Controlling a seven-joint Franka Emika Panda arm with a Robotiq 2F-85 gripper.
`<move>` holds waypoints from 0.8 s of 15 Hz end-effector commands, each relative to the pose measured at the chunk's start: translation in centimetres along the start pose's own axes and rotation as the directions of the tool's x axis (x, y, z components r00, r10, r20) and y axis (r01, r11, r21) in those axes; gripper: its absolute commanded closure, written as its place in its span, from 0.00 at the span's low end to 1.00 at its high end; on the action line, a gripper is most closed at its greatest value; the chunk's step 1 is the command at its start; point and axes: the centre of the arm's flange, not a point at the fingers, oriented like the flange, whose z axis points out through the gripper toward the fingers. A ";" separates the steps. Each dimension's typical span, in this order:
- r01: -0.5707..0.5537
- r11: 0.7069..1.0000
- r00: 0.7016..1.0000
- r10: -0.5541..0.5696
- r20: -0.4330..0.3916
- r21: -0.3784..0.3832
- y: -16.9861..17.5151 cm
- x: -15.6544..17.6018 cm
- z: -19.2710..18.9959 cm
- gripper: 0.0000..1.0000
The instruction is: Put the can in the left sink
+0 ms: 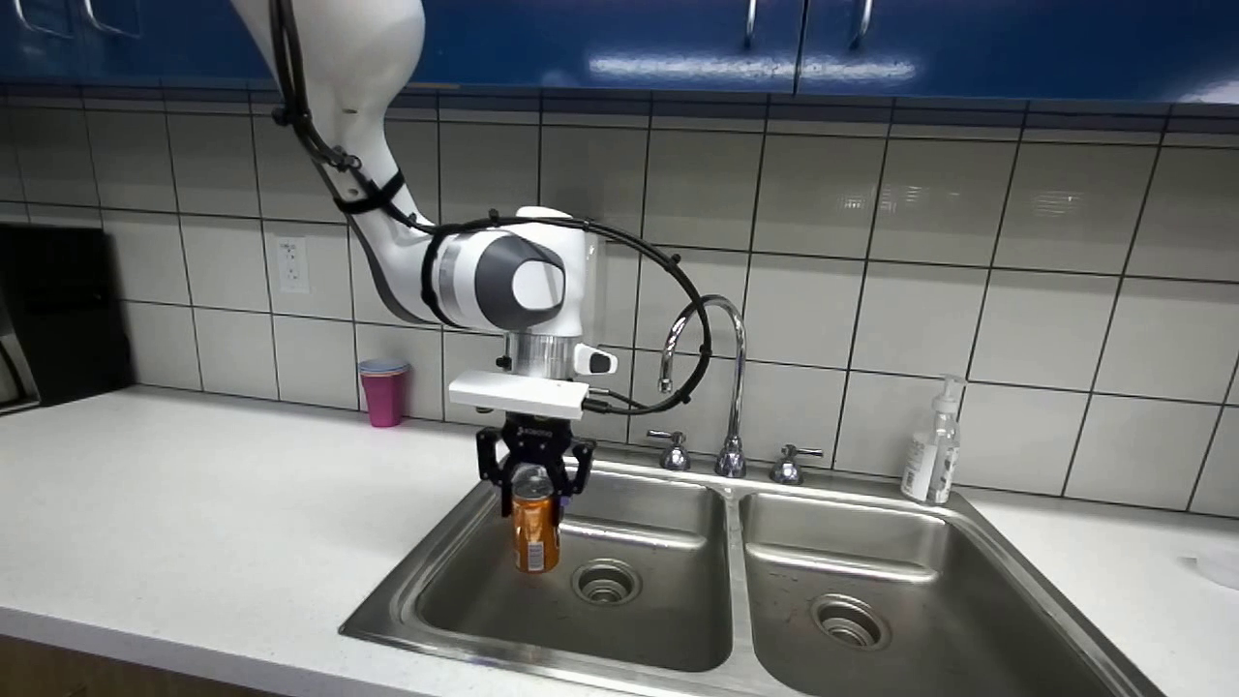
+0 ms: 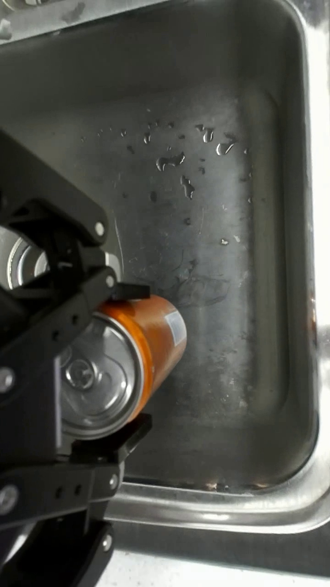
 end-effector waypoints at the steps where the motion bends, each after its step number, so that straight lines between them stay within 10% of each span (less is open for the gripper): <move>1: -0.059 0.998 0.998 0.059 0.032 -0.001 2.2 2.0 0.8 0.62; 12: -0.091 0.996 0.989 0.093 0.112 -0.026 4.1 4.3 6.1 0.62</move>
